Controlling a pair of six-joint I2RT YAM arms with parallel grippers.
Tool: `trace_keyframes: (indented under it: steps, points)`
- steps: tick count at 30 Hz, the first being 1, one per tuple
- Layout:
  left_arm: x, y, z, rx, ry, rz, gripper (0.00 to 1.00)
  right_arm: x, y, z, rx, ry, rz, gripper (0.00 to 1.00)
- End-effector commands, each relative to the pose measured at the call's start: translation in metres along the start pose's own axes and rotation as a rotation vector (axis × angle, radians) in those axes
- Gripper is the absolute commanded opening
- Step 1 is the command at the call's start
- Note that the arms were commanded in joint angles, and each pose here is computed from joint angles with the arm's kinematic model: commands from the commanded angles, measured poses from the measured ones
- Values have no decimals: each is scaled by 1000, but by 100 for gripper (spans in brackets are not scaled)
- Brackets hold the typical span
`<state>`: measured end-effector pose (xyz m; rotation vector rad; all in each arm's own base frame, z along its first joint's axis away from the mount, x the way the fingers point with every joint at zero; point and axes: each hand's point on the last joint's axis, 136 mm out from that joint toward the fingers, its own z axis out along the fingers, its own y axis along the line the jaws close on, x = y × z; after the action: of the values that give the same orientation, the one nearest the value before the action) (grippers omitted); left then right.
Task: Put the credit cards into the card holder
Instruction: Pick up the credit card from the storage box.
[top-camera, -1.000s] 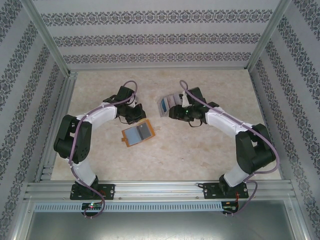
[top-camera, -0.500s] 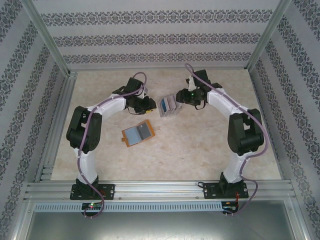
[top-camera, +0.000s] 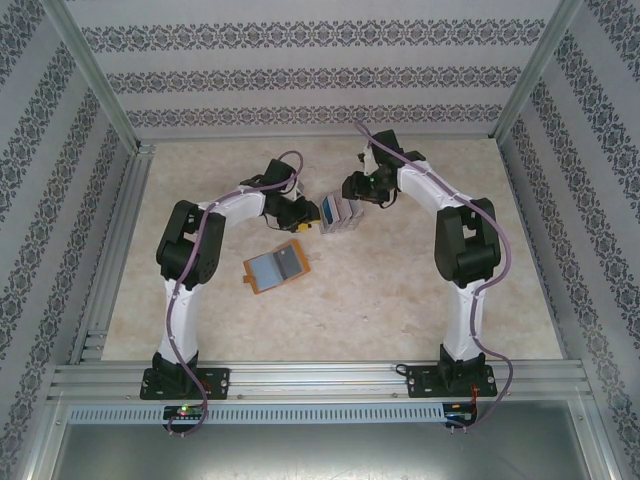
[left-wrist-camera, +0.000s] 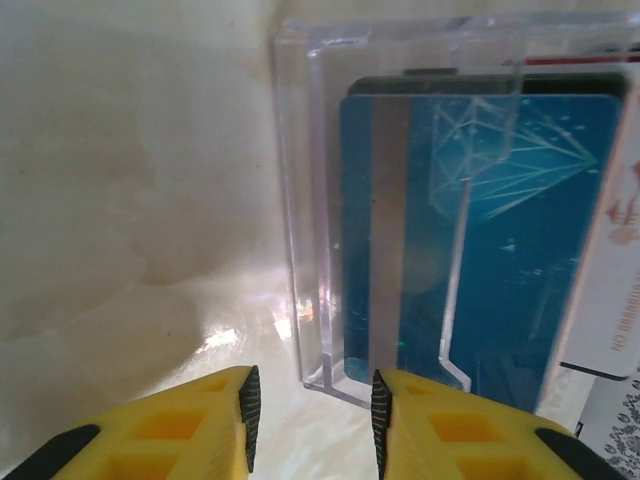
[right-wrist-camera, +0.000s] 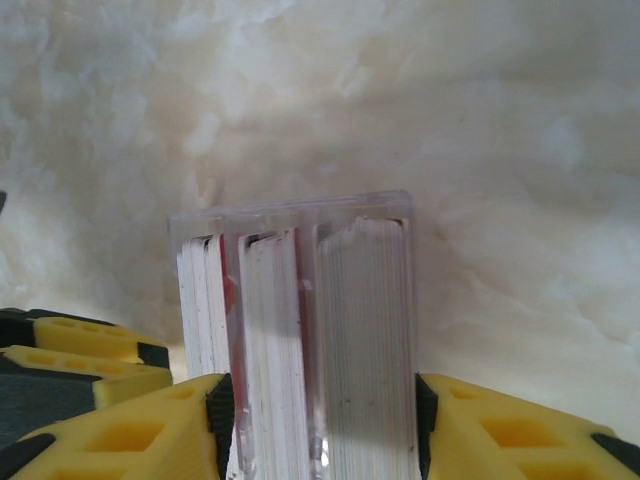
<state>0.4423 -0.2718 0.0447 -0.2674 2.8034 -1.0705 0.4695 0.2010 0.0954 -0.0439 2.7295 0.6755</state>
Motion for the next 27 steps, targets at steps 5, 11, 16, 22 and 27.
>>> trace_keyframes:
  steps: [5, 11, 16, 22, 27]
  points:
    - [-2, -22, 12, 64, 27, 32, 37, 5, 21, 11, -18, 56, -31, 52]
    - [-1, -21, 20, 70, 40, 28, 37, 1, 29, 2, -20, 41, -42, 51]
    - [-2, -22, 20, 73, 40, 29, 37, -4, 37, -15, -30, 6, -47, 51]
    - [-2, -24, 19, 72, 38, 33, 37, -4, 40, -24, -31, -2, -53, 49]
    - [-2, -22, 19, 67, 39, 30, 37, -5, 37, -29, -19, -12, -55, 49]
